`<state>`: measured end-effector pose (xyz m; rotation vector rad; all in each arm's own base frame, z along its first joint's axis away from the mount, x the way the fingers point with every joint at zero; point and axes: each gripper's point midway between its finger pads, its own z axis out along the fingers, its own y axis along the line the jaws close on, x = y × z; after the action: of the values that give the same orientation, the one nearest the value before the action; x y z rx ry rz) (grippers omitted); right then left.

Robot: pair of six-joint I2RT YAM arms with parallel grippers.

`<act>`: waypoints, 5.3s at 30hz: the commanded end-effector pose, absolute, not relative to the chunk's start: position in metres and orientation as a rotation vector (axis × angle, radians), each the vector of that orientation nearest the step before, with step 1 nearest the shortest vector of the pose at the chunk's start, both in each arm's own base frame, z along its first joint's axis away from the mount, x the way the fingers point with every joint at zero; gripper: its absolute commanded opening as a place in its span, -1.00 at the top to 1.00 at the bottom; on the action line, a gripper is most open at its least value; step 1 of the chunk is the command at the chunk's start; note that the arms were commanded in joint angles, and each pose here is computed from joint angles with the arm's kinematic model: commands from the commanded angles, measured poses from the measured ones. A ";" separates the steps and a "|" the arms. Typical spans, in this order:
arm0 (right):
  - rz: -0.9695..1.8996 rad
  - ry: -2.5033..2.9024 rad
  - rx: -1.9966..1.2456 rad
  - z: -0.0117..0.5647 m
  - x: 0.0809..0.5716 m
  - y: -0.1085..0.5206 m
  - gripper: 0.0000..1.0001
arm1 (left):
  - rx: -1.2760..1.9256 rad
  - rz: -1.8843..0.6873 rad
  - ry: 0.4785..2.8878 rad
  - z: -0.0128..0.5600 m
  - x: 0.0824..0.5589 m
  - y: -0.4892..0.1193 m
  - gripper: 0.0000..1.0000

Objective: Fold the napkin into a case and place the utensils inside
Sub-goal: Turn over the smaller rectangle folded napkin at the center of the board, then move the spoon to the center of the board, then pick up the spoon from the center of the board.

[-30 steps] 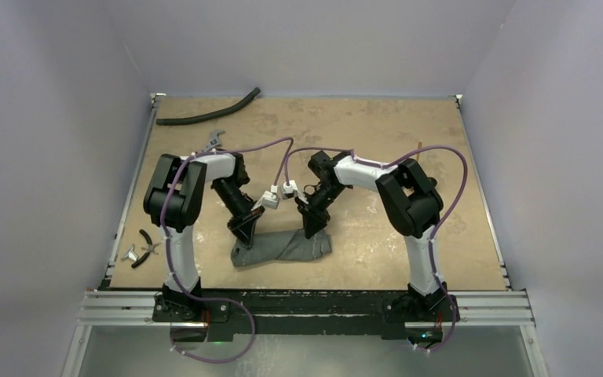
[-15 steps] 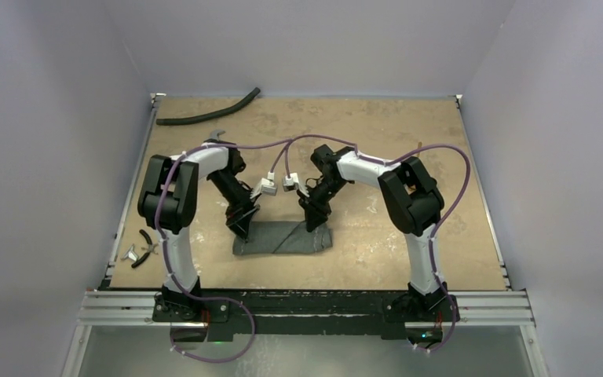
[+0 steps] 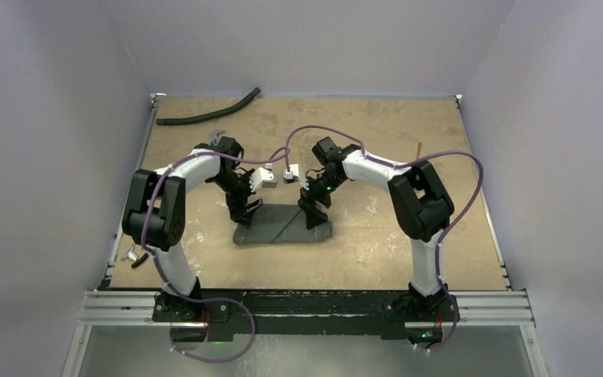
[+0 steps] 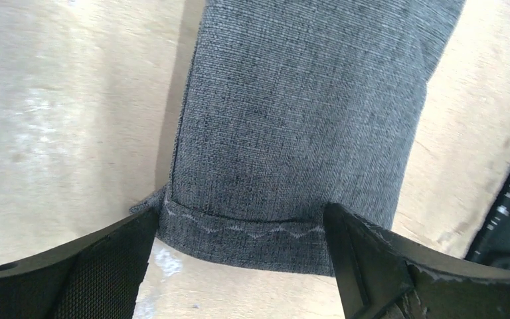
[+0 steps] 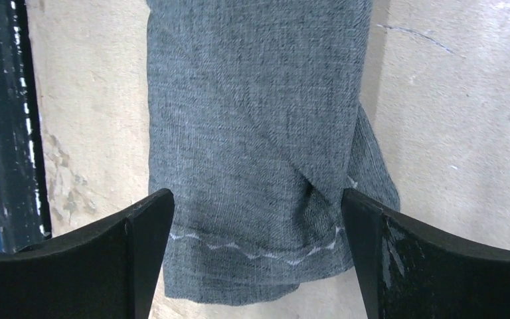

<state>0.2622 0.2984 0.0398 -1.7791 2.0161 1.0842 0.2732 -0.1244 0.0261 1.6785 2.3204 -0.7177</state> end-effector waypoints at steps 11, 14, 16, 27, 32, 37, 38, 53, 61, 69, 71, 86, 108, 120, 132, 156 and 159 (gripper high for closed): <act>0.729 2.119 -1.467 0.074 0.293 0.265 -0.98 | 1.528 -0.570 2.417 -0.004 0.281 -0.102 -0.97; 0.581 2.202 -1.382 0.068 0.305 0.246 -0.98 | 1.465 -0.802 2.403 0.015 0.282 -0.110 -0.97; 0.551 2.204 -1.310 0.076 0.315 0.240 -0.98 | 1.440 -0.941 2.353 0.034 0.284 -0.114 -0.97; 0.554 1.940 -0.347 0.211 0.410 0.207 -0.98 | 1.314 -1.075 2.225 0.122 0.302 -0.127 -0.97; 0.568 2.064 -0.011 0.176 0.440 0.139 -0.98 | 1.199 -0.926 2.277 0.139 0.328 -0.123 -0.97; 0.341 2.088 0.473 0.151 0.441 0.044 -0.98 | 1.034 -0.777 2.335 0.156 0.361 -0.116 -0.97; 0.293 2.076 0.514 0.151 0.438 0.032 -0.98 | 1.012 -0.744 2.349 0.158 0.367 -0.113 -0.97; -0.134 2.161 0.742 0.090 0.479 -0.071 -0.76 | 0.826 -0.529 2.378 0.173 0.407 -0.074 -0.97; -0.075 2.262 0.741 0.049 0.502 -0.061 -0.10 | 0.617 -0.364 2.383 0.191 0.422 -0.031 -0.97; -0.064 2.349 0.731 0.026 0.481 -0.054 0.06 | 0.584 -0.275 2.341 0.212 0.422 -0.013 -0.97; -0.014 2.354 0.680 0.025 0.483 -0.046 0.67 | 0.591 -0.269 2.322 0.220 0.420 -0.013 -0.97; 0.459 2.271 -0.089 0.077 0.511 0.200 1.00 | 0.647 -0.482 2.333 0.215 0.392 -0.039 -0.97; 0.424 2.309 0.346 0.117 0.410 0.129 -0.97 | 0.881 -0.672 2.182 0.219 0.371 -0.074 -0.97; 0.596 2.437 0.640 0.073 0.392 0.134 -0.98 | 0.891 -0.607 2.174 0.221 0.367 -0.069 -0.97; 0.556 2.413 0.993 0.024 0.402 0.118 -0.83 | 0.891 -0.576 2.165 0.226 0.376 -0.067 -0.96; 0.563 2.342 1.106 0.010 0.429 0.104 1.00 | 1.013 -0.621 2.164 0.208 0.356 -0.119 -0.97; 0.623 2.267 1.061 0.036 0.443 0.107 1.00 | 1.008 -0.652 2.152 0.206 0.351 -0.139 -0.97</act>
<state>0.4477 0.1081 0.0230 1.0758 2.2833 0.6254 0.3534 -0.1162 0.1882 1.0167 2.2339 -0.6501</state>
